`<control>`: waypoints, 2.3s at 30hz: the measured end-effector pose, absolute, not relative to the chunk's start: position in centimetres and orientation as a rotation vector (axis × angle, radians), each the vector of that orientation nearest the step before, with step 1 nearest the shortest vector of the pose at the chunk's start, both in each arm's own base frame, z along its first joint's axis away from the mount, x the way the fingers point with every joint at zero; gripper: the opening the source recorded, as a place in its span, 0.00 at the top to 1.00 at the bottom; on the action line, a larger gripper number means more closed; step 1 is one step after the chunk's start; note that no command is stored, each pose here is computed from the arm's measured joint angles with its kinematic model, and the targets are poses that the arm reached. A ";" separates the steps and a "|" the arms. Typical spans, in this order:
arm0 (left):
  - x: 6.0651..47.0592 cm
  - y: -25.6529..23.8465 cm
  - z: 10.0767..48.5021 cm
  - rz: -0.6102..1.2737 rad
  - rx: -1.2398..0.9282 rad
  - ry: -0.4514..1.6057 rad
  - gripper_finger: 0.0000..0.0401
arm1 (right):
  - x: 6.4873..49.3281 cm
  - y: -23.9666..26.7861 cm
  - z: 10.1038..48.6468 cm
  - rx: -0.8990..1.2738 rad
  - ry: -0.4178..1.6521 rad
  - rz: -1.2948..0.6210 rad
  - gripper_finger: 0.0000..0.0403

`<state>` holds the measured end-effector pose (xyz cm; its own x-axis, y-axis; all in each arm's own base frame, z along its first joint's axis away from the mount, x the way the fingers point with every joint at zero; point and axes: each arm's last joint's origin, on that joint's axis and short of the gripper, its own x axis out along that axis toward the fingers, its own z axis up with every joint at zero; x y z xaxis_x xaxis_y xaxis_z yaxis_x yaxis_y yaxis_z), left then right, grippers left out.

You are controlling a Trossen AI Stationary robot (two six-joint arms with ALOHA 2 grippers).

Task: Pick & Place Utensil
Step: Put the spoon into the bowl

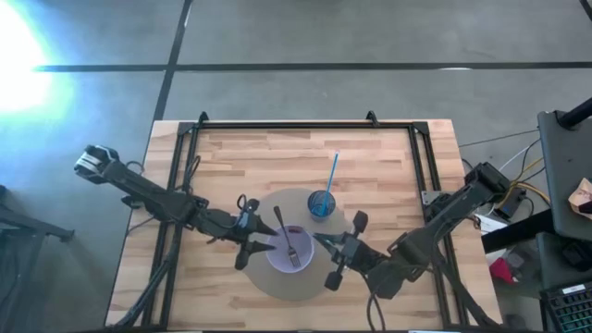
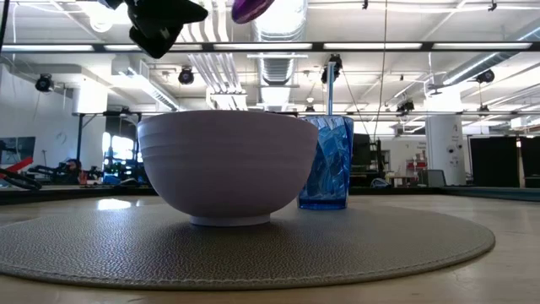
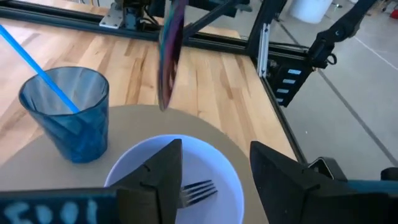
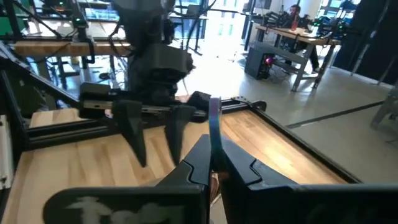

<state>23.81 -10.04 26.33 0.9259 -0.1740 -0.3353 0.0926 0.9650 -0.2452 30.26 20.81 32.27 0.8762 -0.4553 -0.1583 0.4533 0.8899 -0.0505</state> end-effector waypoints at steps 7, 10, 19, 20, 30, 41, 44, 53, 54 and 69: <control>22.8 -9.5 27.7 -0.144 -0.200 0.332 0.55 | 28.6 19.7 33.2 -0.004 0.207 -0.486 0.97; 22.2 -9.2 28.3 -0.150 -0.182 0.314 0.55 | 27.5 19.0 33.3 0.010 0.247 -0.501 0.97; 21.0 -8.7 29.0 -0.149 -0.177 0.319 0.55 | 24.0 16.7 33.2 0.185 0.289 -0.558 0.97; 21.0 -8.7 29.0 -0.150 -0.177 0.319 0.55 | 23.7 16.7 33.2 0.201 0.286 -0.555 0.97; 21.0 -8.7 28.8 -0.150 -0.153 0.335 0.55 | 21.8 16.0 29.4 0.528 0.224 -0.591 0.97; 21.0 -8.7 28.7 -0.149 -0.151 0.340 0.55 | 23.2 17.2 24.8 0.850 -0.006 -0.454 0.97; 20.9 -8.6 28.6 -0.148 -0.147 0.351 0.55 | 24.0 17.5 23.6 0.875 -0.040 -0.448 0.97; 20.8 -8.6 28.3 -0.142 -0.134 0.386 0.55 | 26.9 19.2 20.5 0.911 -0.044 -0.508 0.97; 20.8 -8.6 28.3 -0.143 -0.133 0.386 0.55 | 27.1 19.4 20.3 0.912 -0.043 -0.512 0.97; 20.8 -8.6 28.2 -0.144 -0.117 0.394 0.55 | 30.8 20.0 17.7 0.883 -0.033 -0.579 0.97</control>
<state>20.77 -8.58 28.19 0.9133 -0.1622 -0.3735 0.1166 0.9830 -0.1415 30.83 20.01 17.74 0.8470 -0.4902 -0.2054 0.4636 0.4925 0.7366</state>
